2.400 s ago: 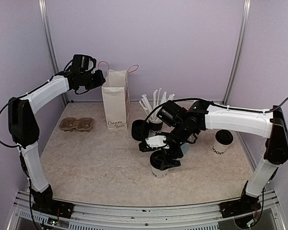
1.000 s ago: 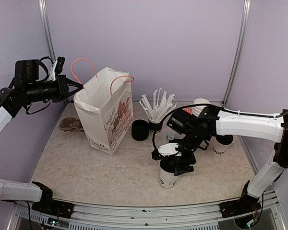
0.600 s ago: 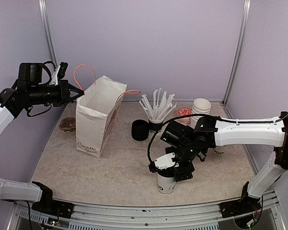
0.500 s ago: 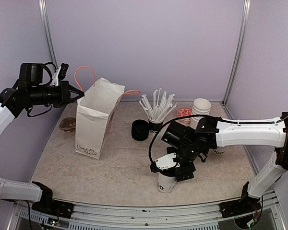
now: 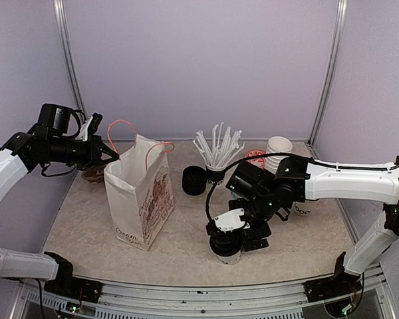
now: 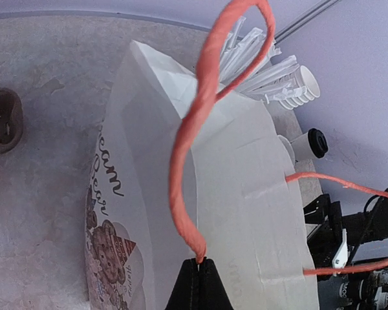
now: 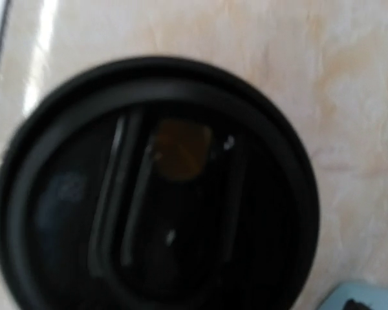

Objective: Pack the takeout coffee

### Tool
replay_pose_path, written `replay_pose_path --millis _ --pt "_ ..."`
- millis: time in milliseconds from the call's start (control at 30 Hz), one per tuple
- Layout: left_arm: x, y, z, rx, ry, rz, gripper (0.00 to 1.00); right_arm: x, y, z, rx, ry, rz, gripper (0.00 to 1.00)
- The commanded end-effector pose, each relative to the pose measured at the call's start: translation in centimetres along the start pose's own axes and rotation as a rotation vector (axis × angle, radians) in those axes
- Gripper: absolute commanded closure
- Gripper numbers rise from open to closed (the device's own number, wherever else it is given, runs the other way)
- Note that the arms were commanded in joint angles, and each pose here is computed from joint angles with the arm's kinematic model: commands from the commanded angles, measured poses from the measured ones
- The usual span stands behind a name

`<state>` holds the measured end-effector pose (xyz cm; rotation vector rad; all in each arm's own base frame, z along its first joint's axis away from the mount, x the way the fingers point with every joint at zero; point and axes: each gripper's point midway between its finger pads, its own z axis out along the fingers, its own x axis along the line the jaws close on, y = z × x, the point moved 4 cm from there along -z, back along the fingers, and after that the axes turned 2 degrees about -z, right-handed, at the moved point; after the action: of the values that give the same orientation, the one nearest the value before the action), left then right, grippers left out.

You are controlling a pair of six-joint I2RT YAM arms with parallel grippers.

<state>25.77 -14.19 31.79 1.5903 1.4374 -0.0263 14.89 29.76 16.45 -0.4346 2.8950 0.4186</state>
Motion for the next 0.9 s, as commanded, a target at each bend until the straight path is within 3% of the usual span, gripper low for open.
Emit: replay_pose_path --millis 0,300,867 --pt "1.0 -0.5 0.1 -0.008 0.033 0.007 1.00 0.4 1.8 -1.5 -0.096 0.048 0.022 0.00" --pt "1.4 -1.0 0.6 0.002 0.033 0.009 1.00 0.8 2.6 -0.8 -0.150 0.141 0.057 0.00" --pt "1.2 -1.3 0.4 -0.002 0.015 0.017 1.00 0.9 0.5 1.8 -0.039 0.175 0.102 0.00"
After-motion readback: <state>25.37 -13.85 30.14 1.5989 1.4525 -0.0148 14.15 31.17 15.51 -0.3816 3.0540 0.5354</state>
